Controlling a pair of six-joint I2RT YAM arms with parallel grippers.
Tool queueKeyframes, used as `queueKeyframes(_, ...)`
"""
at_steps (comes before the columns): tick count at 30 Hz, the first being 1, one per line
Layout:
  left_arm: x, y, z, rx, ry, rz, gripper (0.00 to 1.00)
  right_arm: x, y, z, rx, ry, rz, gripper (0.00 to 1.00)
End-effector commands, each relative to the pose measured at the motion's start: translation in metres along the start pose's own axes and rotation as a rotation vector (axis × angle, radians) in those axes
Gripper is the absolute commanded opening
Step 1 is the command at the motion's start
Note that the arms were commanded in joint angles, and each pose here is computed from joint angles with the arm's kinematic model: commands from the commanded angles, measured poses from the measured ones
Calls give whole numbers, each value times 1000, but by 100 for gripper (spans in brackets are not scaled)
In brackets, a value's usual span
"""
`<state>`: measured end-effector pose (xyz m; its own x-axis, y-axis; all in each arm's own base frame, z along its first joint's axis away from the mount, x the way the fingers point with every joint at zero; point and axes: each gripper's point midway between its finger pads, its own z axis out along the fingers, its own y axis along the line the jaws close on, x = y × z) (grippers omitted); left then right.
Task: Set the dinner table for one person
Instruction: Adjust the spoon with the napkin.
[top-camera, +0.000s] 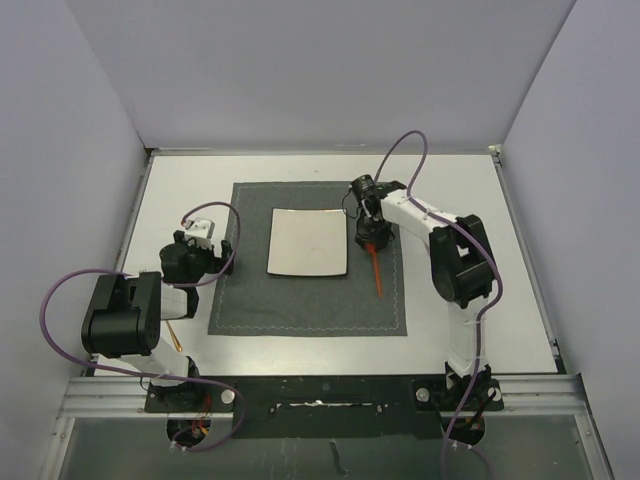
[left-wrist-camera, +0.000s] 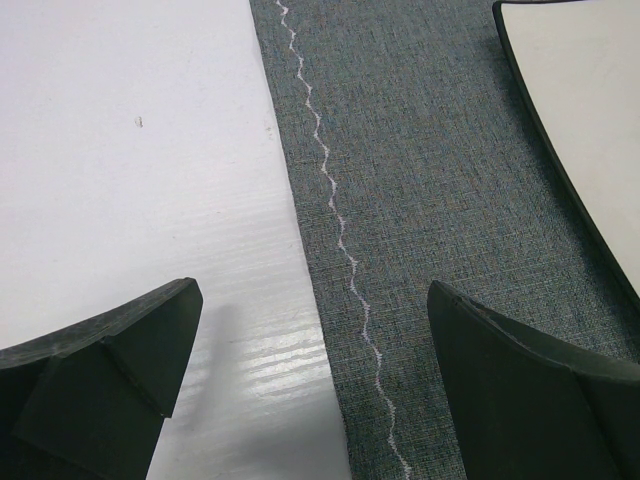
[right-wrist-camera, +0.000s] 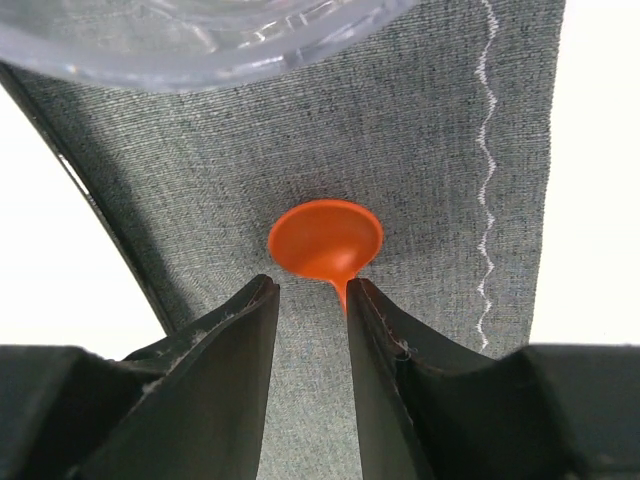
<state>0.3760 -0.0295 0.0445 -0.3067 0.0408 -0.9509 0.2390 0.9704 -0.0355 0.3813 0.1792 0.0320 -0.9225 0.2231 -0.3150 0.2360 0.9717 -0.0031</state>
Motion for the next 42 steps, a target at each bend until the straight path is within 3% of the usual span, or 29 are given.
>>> queueKeyframes(1, -15, 1, 3, 5, -66, 15, 98, -11, -6, 3, 42, -39, 1, 35)
queueKeyframes(26, -16, 1, 3, 4, -67, 15, 98, -20, -25, 7, 144, -53, -3, 32)
queueKeyframes(42, -16, 1, 3, 5, -66, 15, 98, -36, -18, 12, 111, -31, -76, 31)
